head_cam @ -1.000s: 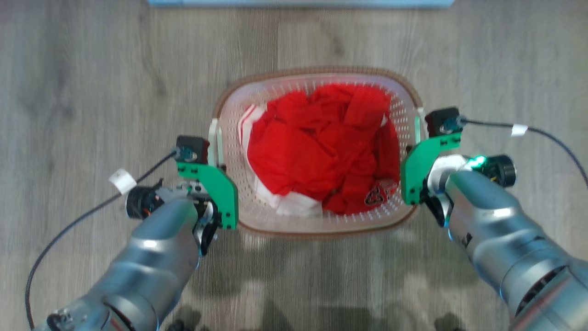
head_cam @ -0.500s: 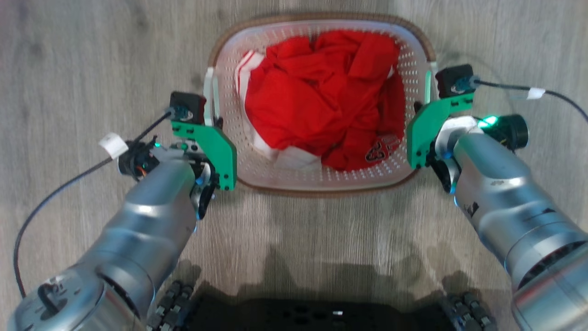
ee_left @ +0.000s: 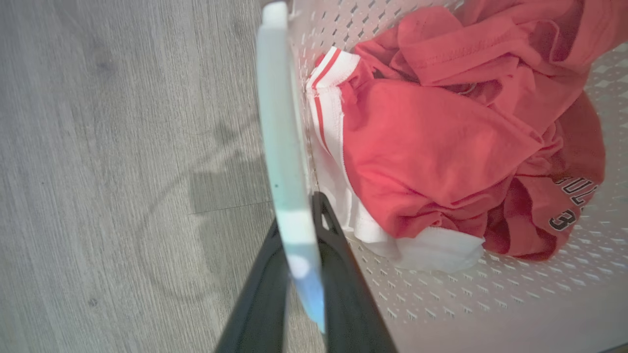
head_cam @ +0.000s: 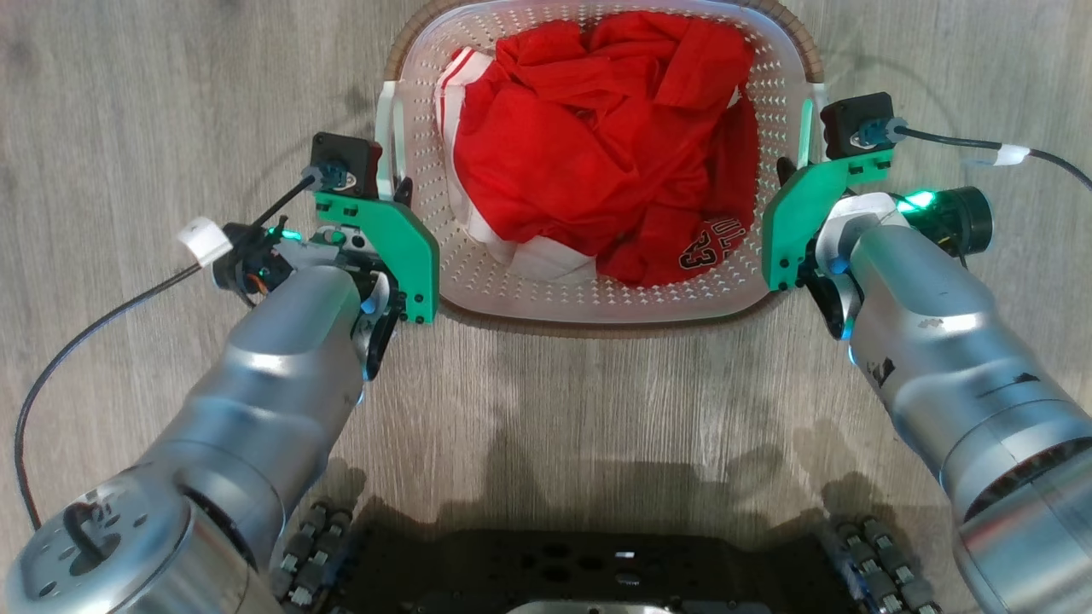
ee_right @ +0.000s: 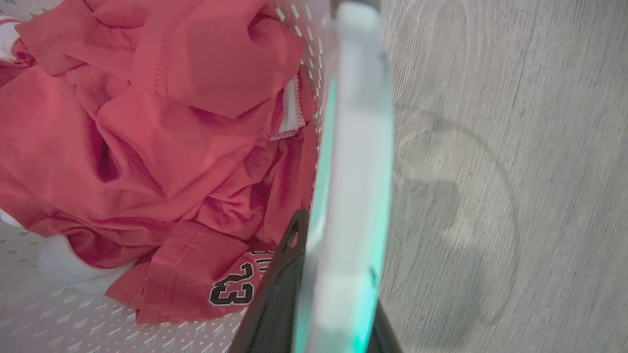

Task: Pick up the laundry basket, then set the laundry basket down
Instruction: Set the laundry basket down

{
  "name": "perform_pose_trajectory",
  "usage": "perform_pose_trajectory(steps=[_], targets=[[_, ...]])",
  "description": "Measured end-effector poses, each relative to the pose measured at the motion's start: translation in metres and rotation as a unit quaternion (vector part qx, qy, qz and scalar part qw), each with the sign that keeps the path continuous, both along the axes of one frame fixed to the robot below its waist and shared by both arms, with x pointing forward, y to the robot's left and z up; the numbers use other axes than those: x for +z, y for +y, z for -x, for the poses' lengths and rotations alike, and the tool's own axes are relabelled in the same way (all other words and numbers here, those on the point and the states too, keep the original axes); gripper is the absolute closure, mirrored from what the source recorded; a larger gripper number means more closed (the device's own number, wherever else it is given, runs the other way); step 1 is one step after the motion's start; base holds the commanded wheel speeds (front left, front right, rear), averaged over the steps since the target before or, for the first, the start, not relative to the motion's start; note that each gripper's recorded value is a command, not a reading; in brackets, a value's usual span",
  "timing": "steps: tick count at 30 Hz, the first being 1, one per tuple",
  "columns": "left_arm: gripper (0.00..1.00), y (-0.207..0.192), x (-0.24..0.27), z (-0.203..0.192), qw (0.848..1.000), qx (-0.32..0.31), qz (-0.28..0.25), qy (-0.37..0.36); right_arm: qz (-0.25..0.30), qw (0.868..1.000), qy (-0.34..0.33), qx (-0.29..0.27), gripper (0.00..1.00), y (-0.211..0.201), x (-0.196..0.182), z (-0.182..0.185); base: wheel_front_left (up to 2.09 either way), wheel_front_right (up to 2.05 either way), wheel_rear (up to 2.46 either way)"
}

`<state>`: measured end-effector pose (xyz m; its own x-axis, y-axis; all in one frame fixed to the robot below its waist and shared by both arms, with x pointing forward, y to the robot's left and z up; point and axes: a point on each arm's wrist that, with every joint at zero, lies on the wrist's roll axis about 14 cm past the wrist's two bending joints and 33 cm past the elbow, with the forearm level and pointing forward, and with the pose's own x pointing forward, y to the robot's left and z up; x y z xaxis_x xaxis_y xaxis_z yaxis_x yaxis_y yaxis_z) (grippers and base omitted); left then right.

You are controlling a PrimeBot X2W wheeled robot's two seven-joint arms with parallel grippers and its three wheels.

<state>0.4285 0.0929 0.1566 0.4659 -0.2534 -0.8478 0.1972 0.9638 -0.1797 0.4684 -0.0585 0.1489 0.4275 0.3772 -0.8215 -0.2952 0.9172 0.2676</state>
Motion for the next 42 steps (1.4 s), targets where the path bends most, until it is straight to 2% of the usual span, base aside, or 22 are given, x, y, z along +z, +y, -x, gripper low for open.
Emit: perform_pose_trajectory(steps=[30, 32, 33, 34, 35, 36, 38, 39, 40, 42], targets=[[1.0, -0.001, -0.022, 0.001, 1.0, -0.013, -0.002, 0.01, -0.001, 1.0, 0.01, 0.001, 1.0, 0.001, -0.022, -0.002, 0.0, 0.0, 0.0], [1.0, -0.001, -0.023, 0.001, 1.0, -0.013, -0.002, 0.01, -0.001, 1.0, 0.01, 0.001, 0.7, 0.001, -0.023, -0.002, 0.0, 0.0, 0.0], [1.0, -0.001, -0.023, 0.0, 1.0, -0.01, -0.001, 0.01, 0.0, 1.0, 0.008, 0.003, 0.7, 0.0, -0.023, -0.002, 0.0, 0.0, 0.0], [1.0, -0.002, -0.022, -0.001, 1.0, -0.009, 0.0, 0.007, 0.002, 1.0, 0.007, 0.008, 0.56, 0.0, -0.023, -0.002, 0.0, 0.0, 0.0], [0.83, -0.001, -0.022, -0.003, 1.0, -0.009, -0.001, 0.005, 0.003, 1.0, 0.007, 0.011, 0.27, 0.001, -0.024, -0.001, 0.0, 0.0, 0.0], [0.6, -0.001, -0.021, -0.004, 1.0, -0.009, -0.002, 0.004, 0.002, 1.0, 0.008, 0.012, 0.0, 0.002, -0.023, 0.0, 0.0, 0.0, 0.0], [0.21, 0.002, -0.02, -0.007, 1.0, -0.007, -0.013, 0.003, 0.003, 1.0, 0.007, 0.011, 0.0, 0.001, -0.022, -0.001, 0.0, 0.0, 0.0], [0.09, 0.003, -0.02, -0.008, 1.0, -0.006, -0.015, 0.001, 0.003, 1.0, 0.006, 0.011, 0.0, 0.001, -0.022, -0.001, 0.0, 0.0, 0.0], [0.0, 0.004, -0.019, -0.01, 1.0, -0.004, -0.017, 0.0, 0.003, 1.0, 0.005, 0.01, 0.0, 0.001, -0.021, -0.002, 0.0, 0.0, 0.0], [0.0, 0.006, -0.017, -0.011, 1.0, -0.001, -0.02, -0.002, 0.003, 1.0, 0.003, 0.01, 0.0, 0.0, -0.019, -0.003, 0.0, 0.0, 0.0]])
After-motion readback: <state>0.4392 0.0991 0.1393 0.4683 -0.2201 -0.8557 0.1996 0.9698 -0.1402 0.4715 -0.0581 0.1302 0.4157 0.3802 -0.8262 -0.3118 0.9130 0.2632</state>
